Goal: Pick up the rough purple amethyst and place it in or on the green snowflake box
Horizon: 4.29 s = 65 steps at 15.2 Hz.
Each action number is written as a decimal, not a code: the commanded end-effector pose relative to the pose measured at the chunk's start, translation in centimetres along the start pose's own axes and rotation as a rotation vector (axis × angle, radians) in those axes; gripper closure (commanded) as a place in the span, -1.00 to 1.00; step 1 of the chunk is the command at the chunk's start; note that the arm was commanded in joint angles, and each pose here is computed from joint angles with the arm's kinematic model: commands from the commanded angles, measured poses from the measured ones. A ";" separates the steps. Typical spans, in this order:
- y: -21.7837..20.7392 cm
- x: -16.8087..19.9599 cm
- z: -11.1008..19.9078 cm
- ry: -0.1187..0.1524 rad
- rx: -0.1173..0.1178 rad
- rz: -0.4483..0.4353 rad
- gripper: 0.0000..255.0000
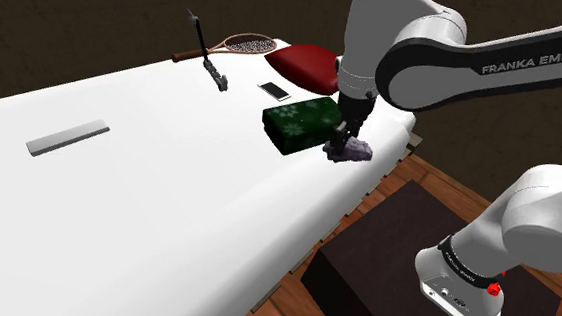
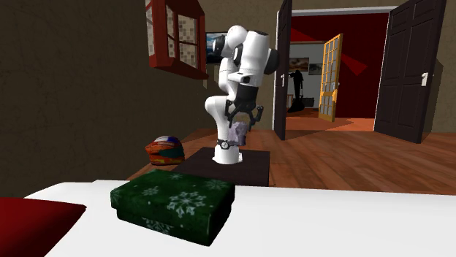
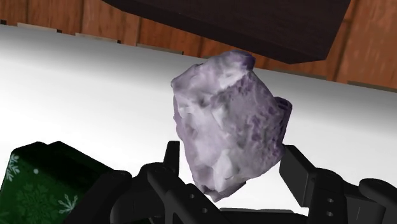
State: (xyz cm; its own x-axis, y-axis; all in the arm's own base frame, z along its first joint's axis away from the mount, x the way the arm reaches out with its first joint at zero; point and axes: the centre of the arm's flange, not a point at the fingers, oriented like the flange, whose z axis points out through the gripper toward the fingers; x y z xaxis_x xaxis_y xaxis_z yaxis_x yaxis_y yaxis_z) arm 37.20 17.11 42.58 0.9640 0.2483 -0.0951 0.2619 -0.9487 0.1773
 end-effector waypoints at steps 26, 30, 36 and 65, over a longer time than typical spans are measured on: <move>20.3 22.2 -3.7 0.000 0.000 0.000 1.00; 19.9 22.4 -1.6 0.000 0.000 0.000 1.00; 19.3 22.7 1.5 0.000 0.000 0.000 1.00; 18.5 23.1 1.0 0.000 0.000 0.000 -1.00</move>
State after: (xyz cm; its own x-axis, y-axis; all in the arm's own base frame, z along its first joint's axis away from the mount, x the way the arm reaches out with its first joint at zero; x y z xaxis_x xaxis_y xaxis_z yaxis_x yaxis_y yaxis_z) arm 64.29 4.97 42.43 0.9640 0.2486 -0.0941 0.2619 -0.9486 0.1774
